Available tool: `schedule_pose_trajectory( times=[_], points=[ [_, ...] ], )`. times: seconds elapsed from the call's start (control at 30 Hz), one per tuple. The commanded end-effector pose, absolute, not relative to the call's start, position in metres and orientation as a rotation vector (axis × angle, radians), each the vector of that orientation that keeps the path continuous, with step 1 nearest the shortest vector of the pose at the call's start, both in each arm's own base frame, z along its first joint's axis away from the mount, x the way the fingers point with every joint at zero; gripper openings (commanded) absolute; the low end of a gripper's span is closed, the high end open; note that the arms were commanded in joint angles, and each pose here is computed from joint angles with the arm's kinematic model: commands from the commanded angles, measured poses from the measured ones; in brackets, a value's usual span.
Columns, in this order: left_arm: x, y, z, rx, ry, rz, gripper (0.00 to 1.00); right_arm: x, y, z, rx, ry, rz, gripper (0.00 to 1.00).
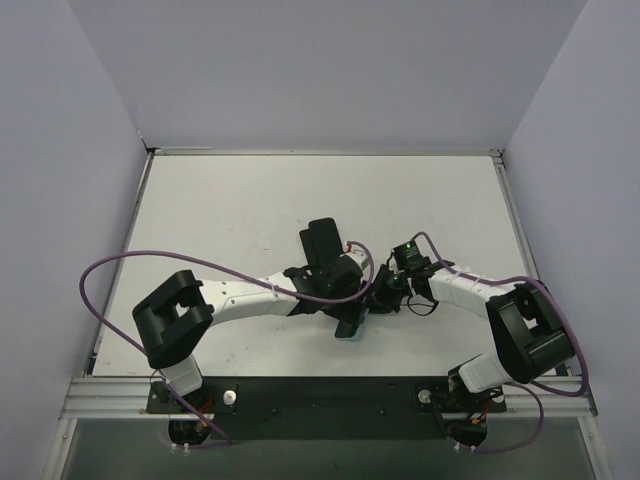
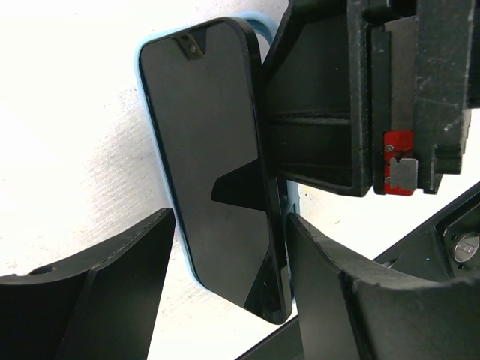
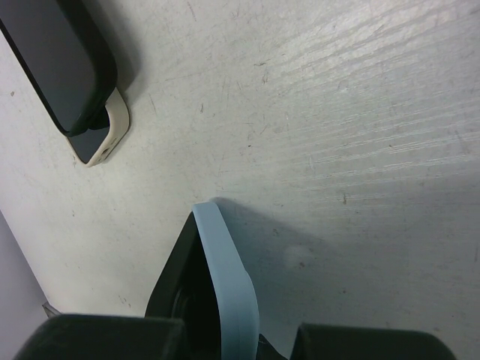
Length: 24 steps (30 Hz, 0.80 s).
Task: Take the phone out of the phone case
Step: Remove the phone case from the phone.
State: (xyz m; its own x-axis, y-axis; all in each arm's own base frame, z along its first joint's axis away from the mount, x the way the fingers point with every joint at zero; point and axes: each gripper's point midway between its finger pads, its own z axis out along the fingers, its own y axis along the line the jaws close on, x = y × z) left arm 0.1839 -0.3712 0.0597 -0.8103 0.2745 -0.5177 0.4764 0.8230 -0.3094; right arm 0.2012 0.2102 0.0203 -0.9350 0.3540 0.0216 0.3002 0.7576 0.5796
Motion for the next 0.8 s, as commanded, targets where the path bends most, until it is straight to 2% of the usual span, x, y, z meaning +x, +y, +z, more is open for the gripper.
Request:
schedule_pose_trajectory(
  times=[0.0, 0.43, 0.53, 0.6, 0.77],
  points=[
    [0.197, -0.359, 0.069, 0.514, 2.504, -0.555, 0.68, 0.193, 0.203, 0.021, 0.531, 2.898, 0.861, 0.00],
    [0.202, -0.355, 0.068, 0.492, 2.511, -0.562, 0.59, 0.191, 0.202, 0.018, 0.524, 2.908, 0.856, 0.00],
    [0.202, -0.354, 0.063, 0.504, 2.524, -0.544, 0.52, 0.191, 0.203, 0.019, 0.524, 2.909, 0.857, 0.00],
    [0.201, -0.351, 0.055, 0.516, 2.546, -0.499, 0.43, 0.191, 0.203, 0.019, 0.523, 2.908, 0.860, 0.00],
    [0.204, -0.347, 0.049, 0.549, 2.557, -0.371, 0.37, 0.193, 0.203, 0.021, 0.528, 2.900, 0.865, 0.00]
  ],
)
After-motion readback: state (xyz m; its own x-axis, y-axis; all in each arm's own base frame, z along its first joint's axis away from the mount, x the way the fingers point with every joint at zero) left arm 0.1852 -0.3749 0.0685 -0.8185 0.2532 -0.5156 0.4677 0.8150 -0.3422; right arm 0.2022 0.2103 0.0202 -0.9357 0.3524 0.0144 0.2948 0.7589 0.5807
